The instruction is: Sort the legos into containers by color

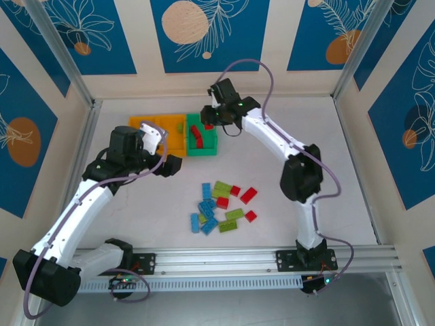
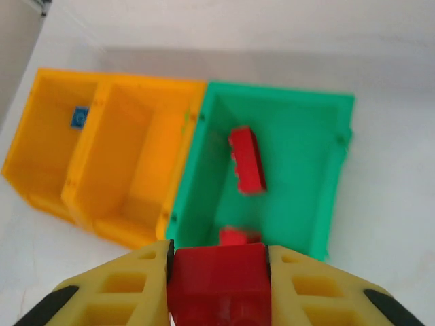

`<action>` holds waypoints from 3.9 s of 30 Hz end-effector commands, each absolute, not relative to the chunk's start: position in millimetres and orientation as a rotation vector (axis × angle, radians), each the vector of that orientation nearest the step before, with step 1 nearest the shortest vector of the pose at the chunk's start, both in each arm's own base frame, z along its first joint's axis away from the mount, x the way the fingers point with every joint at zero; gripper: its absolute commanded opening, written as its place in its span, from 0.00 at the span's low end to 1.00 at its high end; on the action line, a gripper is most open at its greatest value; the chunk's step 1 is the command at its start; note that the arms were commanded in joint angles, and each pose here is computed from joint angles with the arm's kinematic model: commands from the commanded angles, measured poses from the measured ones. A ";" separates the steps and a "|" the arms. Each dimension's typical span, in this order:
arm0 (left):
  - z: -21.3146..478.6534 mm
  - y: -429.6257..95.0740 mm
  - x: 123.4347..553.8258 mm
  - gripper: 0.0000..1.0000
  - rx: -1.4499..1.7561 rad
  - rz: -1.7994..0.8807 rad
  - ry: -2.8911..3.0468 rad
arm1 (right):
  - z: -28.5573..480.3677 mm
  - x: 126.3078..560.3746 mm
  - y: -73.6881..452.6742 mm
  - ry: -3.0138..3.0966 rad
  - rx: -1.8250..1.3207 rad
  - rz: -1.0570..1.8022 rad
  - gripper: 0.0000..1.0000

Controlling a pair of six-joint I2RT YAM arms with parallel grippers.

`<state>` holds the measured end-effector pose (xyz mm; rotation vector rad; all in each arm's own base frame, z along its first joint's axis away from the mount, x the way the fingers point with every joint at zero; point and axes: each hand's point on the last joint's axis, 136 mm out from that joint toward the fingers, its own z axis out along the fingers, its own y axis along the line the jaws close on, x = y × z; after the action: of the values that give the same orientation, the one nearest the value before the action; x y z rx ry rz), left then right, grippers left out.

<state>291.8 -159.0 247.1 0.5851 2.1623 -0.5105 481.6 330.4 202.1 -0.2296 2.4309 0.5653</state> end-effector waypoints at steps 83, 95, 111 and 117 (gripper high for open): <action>13.1 -240.0 336.0 0.70 0.121 -0.133 2.887 | 185.1 312.6 164.2 2.706 0.084 0.467 0.60; 101.0 -231.1 336.0 0.62 0.199 -0.221 2.691 | 195.4 315.2 165.9 2.674 0.066 0.470 0.61; 134.3 -159.1 486.1 0.69 -0.283 -0.212 2.547 | 207.0 312.5 163.4 2.650 0.054 0.468 0.61; 162.1 -158.4 496.1 0.86 -0.277 -0.240 2.503 | 201.9 309.8 163.8 2.667 0.059 0.477 0.62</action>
<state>495.0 -151.2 127.2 -0.2889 2.5508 -0.1770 316.0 162.1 190.2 0.0764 2.6820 0.4477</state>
